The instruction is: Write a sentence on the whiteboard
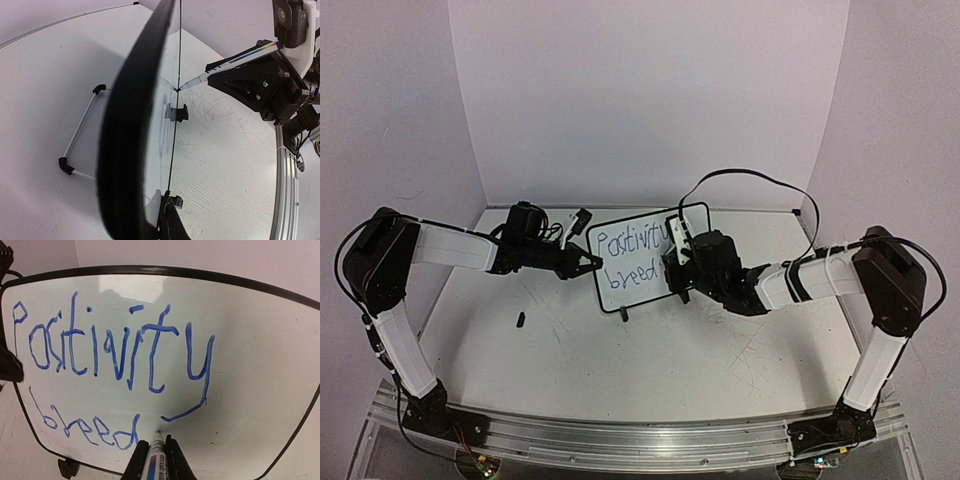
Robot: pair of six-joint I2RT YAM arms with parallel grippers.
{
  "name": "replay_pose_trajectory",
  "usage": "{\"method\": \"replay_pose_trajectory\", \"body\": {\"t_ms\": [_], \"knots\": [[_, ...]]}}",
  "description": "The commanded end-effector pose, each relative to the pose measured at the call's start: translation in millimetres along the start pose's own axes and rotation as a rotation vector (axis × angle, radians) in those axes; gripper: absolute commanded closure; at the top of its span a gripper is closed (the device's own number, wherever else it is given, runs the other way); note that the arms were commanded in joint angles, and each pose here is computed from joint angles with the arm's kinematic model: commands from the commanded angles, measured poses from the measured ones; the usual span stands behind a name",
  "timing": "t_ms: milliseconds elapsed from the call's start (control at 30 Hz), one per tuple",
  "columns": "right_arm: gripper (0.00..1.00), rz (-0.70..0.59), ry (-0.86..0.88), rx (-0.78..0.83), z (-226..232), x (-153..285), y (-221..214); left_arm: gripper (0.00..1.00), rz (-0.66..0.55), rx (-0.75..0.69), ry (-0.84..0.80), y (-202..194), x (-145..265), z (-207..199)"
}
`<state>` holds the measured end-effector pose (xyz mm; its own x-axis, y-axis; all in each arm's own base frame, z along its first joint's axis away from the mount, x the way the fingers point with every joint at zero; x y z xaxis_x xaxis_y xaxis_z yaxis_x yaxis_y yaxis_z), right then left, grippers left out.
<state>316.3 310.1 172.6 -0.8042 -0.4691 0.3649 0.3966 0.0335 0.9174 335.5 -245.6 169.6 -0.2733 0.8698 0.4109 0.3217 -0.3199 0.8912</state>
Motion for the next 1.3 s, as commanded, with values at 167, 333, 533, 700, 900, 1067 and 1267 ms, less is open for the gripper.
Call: {"method": "replay_pose_trajectory", "body": {"t_ms": [167,333,533,700,900,1067,1267], "knots": [[1.0,-0.004,0.039,-0.008,15.3,-4.6,-3.5,1.0,0.108,-0.036,0.242,-17.4,2.9,32.4],[1.0,-0.004,-0.009,-0.01,8.6,-0.5,-6.9,1.0,0.107,-0.036,0.244,-16.9,3.2,32.5],[1.0,-0.029,-0.079,-0.023,-3.2,0.9,-2.0,1.0,0.108,-0.033,0.242,-17.6,3.1,32.5],[1.0,-0.032,-0.1,-0.024,-6.1,0.8,-2.2,1.0,0.107,-0.035,0.243,-17.1,3.5,32.4],[1.0,-0.019,-0.132,-0.014,-10.1,2.5,-5.7,1.0,0.109,-0.032,0.239,-17.9,2.4,32.6],[1.0,0.003,-0.125,-0.014,-10.4,2.6,-13.0,1.0,0.108,-0.033,0.239,-17.2,2.5,32.4],[1.0,0.018,-0.113,-0.021,-8.6,1.5,-17.0,1.0,0.106,-0.035,0.238,-16.7,2.3,32.1]]}}
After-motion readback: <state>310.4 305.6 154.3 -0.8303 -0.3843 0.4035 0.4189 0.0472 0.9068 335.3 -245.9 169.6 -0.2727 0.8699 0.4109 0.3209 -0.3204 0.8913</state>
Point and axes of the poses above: each gripper's point midway between its finger pads, its own x axis back along the fingers, its own z axis along the line the jaws close on, y = z × x, the point moved 8 cm from there along x, back along the fingers, and after that the axes turned 11 degrees about -x, right-handed, at the moved point
